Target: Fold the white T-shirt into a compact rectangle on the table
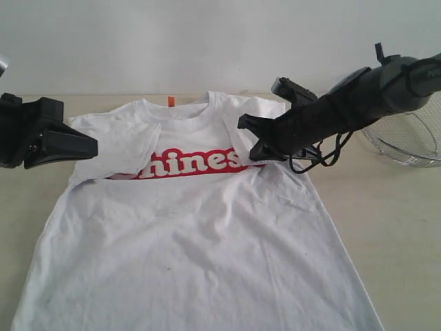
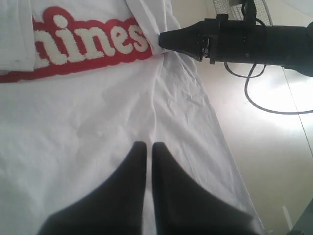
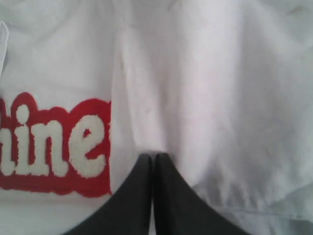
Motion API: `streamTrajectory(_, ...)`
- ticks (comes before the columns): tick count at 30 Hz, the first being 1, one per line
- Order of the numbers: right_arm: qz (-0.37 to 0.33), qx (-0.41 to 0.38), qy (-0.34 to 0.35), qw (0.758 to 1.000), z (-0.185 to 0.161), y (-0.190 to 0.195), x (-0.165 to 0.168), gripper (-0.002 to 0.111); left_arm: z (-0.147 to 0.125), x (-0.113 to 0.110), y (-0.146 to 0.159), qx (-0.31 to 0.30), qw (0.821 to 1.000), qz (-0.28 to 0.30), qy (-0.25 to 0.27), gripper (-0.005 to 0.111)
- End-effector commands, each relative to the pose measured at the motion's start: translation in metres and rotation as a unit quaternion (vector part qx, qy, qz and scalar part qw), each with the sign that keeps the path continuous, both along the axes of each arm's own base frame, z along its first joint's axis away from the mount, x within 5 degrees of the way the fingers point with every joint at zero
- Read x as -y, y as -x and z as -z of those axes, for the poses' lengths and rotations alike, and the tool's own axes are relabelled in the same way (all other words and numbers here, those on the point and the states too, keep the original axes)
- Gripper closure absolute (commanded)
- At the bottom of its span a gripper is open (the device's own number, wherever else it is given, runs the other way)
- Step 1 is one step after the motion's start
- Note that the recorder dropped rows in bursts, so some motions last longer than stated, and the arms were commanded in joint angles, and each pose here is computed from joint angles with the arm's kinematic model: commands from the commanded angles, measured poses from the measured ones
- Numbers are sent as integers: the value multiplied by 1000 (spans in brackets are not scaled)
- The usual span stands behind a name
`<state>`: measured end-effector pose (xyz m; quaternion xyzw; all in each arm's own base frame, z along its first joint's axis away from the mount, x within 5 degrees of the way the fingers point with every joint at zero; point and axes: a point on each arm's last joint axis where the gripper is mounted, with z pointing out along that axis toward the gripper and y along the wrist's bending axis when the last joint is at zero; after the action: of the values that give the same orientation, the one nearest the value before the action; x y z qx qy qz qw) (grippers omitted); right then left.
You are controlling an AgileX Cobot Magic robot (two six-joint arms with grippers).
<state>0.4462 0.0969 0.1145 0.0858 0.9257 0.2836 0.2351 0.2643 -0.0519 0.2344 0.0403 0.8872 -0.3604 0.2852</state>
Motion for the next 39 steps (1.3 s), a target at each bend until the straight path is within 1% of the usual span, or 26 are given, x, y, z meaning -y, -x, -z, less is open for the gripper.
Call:
streamTrajectory(1,-6,0,6,1000,2,1,1,108,1,2,1,-2,1000,10,0,102)
streamTrajectory(4,-18,16,-1,1000,-25,4,6,108,1,2,4,-7,1000,22,-1,102)
streamTrajectory(6,-4,37,-2,999,-55,11,18,108,-3,-3,7,-10,1000,16,-8,102)
streamTrajectory(7,-4,50,4,999,-72,19,27,108,-8,-8,10,-2,1000,10,-13,102)
streamTrajectory(9,-3,61,15,998,-94,40,44,108,-18,-22,15,5,1000,-22,-20,102)
streamTrajectory(11,2,52,15,999,-98,58,53,108,-24,-30,21,9,999,-30,-33,102)
streamTrajectory(13,8,37,4,999,-102,73,59,108,-25,-37,27,-1,998,-40,-54,102)
streamTrajectory(15,-18,22,-7,1000,-109,89,59,108,-25,-43,32,-18,996,-53,-77,102)
streamTrajectory(16,-71,4,5,997,-118,103,56,108,-24,-48,36,-40,993,-64,-96,102)
streamTrajectory(17,-92,-9,17,996,-122,111,56,108,-22,-50,39,-56,991,-63,-104,102)
streamTrajectory(18,-111,-36,40,992,-130,124,59,108,-20,-50,47,-95,987,-45,-122,102)
streamTrajectory(19,-125,-46,63,989,-133,130,61,108,-19,-50,51,-112,985,-37,-124,102)
streamTrajectory(20,-144,-54,102,983,-139,139,66,108,-21,-47,60,-129,984,-20,-119,102)
streamTrajectory(21,-143,-53,107,982,-144,143,67,108,-23,-46,63,-126,985,-19,-117,102)
streamTrajectory(23,-143,-32,107,983,-159,151,64,108,-36,-35,73,-68,995,-33,-61,102)
streamTrajectory(24,-154,-13,113,981,-167,159,60,108,-44,-26,87,-31,998,-51,-10,102)
streamTrajectory(26,-155,1,118,981,-168,169,57,108,-42,-22,103,-27,998,-59,4,102)
streamTrajectory(29,-140,10,115,983,-158,195,56,108,-28,-17,137,-33,997,-73,-12,102)
streamTrajectory(30,-131,15,120,984,-151,209,57,108,-27,-15,150,-17,996,-82,-15,102)
streamTrajectory(31,-124,16,121,985,-146,217,58,108,-27,-14,156,-5,996,-83,-17,102)
streamTrajectory(32,-118,5,120,986,-132,233,59,108,-27,-12,164,9,996,-86,-18,102)
streamTrajectory(34,-116,-5,120,986,-122,249,59,108,-25,-12,170,8,996,-91,-24,102)
streamTrajectory(37,-107,-3,125,986,-111,267,61,108,-13,-15,174,-12,994,-89,-59,102)
streamTrajectory(39,-104,5,126,986,-111,274,61,108,-8,-16,175,-34,993,-105,-49,102)
